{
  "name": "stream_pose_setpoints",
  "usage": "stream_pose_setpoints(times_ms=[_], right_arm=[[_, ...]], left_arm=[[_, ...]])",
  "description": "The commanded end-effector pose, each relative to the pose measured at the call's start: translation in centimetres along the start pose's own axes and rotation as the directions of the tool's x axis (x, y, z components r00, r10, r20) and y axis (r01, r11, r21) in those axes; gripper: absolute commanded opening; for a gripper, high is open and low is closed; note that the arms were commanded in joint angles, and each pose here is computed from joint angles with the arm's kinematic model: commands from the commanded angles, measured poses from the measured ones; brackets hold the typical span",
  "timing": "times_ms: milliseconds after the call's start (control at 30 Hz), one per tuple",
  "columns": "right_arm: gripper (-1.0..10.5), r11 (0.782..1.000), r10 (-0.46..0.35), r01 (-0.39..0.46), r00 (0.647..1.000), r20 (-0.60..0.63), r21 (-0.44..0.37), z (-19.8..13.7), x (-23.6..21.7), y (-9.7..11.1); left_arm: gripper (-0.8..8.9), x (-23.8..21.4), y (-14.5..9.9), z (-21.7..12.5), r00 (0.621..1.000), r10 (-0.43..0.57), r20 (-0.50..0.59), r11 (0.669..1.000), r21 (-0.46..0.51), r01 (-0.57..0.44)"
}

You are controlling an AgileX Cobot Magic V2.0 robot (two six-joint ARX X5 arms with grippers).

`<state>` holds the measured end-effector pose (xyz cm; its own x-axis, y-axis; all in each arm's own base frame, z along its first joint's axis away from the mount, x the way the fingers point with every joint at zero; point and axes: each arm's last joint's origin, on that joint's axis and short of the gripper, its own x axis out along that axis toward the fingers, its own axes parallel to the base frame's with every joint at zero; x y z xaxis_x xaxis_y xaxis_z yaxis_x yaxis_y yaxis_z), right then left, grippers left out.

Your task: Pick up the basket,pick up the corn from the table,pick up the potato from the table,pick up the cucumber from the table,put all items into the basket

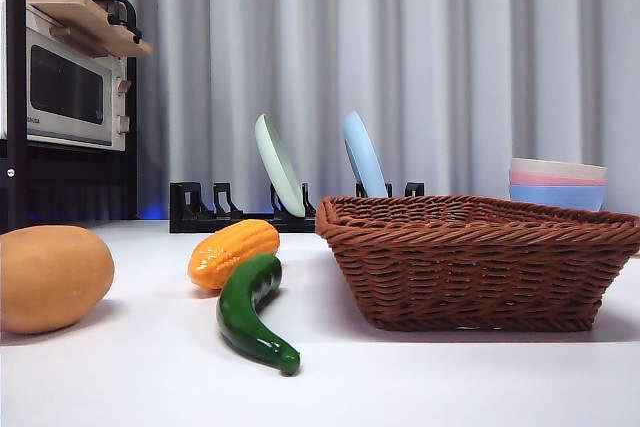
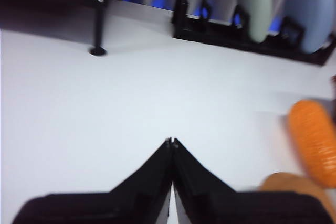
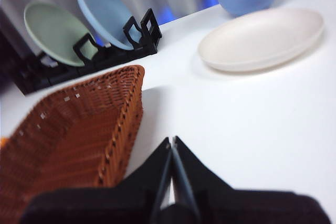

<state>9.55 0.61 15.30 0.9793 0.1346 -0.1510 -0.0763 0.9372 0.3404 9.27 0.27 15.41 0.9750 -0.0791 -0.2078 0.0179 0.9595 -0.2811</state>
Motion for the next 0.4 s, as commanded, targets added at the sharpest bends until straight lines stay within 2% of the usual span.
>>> stream_pose_setpoints(times_ms=[33,233,400], right_arm=[[-0.2,0.995,-0.004,0.005,1.000,-0.012,0.095,-0.3,0.1,-0.1],[-0.2,0.996,0.007,-0.008,1.000,0.012,0.092,0.3,-0.1,0.1],[-0.2,0.996,0.010,-0.013,1.000,0.028,0.090,1.9,-0.4,0.7]], left_arm=[[-0.03,0.2,0.1,-0.4,1.000,-0.007,-0.012,0.993,-0.119,0.006],[-0.06,0.0,-0.2,0.1,0.999,-0.049,-0.006,0.992,-0.116,0.048],[-0.06,-1.0,-0.9,2.2,0.997,-0.073,0.037,0.992,-0.104,0.077]])
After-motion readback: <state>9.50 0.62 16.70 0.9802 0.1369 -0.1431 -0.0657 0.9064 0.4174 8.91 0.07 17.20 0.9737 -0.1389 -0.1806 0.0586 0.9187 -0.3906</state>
